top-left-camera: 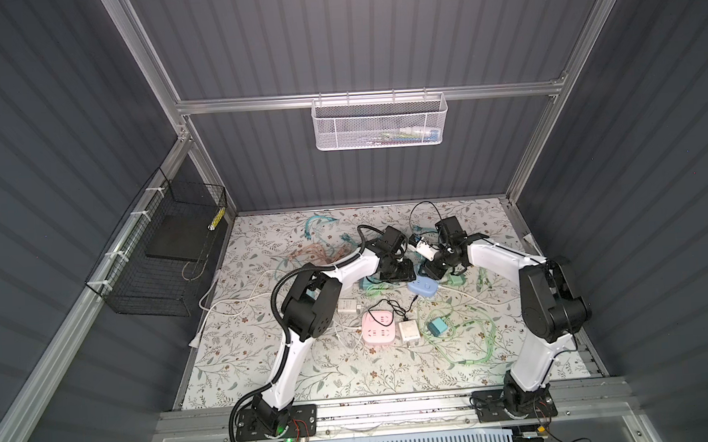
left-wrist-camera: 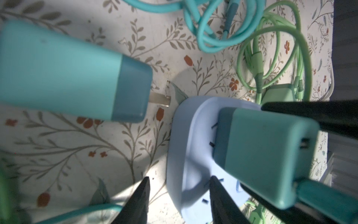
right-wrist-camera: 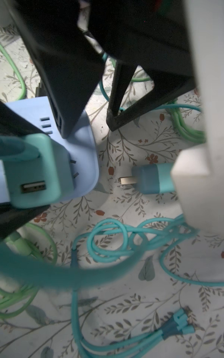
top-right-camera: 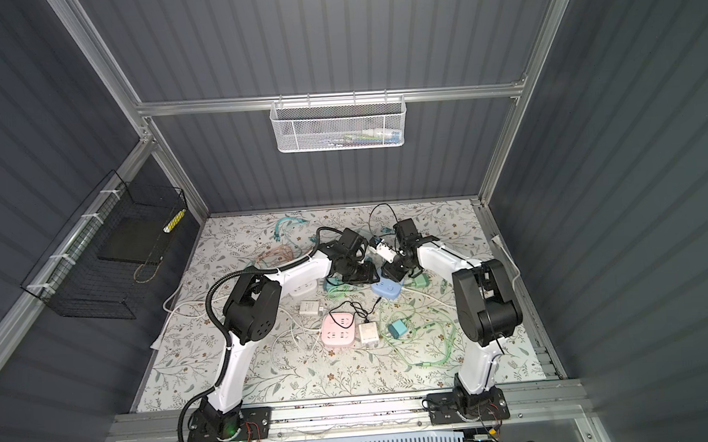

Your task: Pull the plug off the socket

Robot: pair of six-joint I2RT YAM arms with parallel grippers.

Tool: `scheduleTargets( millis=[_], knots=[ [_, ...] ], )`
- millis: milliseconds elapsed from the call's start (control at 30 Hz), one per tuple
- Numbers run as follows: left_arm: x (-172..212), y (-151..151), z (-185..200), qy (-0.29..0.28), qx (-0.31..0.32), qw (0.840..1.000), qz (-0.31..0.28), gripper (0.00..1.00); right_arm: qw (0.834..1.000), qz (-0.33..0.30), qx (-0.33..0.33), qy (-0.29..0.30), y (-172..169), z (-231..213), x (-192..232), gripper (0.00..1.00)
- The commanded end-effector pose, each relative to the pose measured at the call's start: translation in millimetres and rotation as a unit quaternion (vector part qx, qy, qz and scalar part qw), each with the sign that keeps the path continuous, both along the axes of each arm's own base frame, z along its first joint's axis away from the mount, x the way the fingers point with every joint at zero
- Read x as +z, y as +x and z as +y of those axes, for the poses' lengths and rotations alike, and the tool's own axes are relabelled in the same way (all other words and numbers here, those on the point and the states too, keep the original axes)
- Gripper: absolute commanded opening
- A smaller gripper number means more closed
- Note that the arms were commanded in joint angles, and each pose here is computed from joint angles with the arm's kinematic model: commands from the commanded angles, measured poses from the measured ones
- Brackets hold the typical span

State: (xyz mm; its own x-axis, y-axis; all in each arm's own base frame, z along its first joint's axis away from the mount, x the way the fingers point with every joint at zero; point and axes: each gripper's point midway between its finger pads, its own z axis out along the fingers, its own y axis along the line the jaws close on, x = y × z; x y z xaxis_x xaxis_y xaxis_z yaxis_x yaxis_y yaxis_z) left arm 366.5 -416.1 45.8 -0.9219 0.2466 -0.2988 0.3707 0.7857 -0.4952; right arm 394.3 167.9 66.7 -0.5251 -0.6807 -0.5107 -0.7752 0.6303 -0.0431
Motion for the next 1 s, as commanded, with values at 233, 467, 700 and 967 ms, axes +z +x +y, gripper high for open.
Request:
scheduleTargets(
  millis=[233,467,700,967],
  knots=[
    [-49,-18,24,0.077,-0.002,0.996,0.039,0.42,0.998,-0.044,0.007,0.035,-16,14,16,0.15],
    [-63,-20,36,0.117,-0.007,0.992,0.044,0.34,0.995,-0.076,-0.009,0.064,-11,19,33,0.11],
    [-70,-22,46,0.140,-0.006,0.989,0.042,0.32,0.993,-0.079,-0.018,0.081,-5,16,44,0.09],
    [-64,-21,45,0.133,-0.006,0.990,0.036,0.31,0.996,-0.068,-0.030,0.042,-4,0,35,0.09]
  ],
)
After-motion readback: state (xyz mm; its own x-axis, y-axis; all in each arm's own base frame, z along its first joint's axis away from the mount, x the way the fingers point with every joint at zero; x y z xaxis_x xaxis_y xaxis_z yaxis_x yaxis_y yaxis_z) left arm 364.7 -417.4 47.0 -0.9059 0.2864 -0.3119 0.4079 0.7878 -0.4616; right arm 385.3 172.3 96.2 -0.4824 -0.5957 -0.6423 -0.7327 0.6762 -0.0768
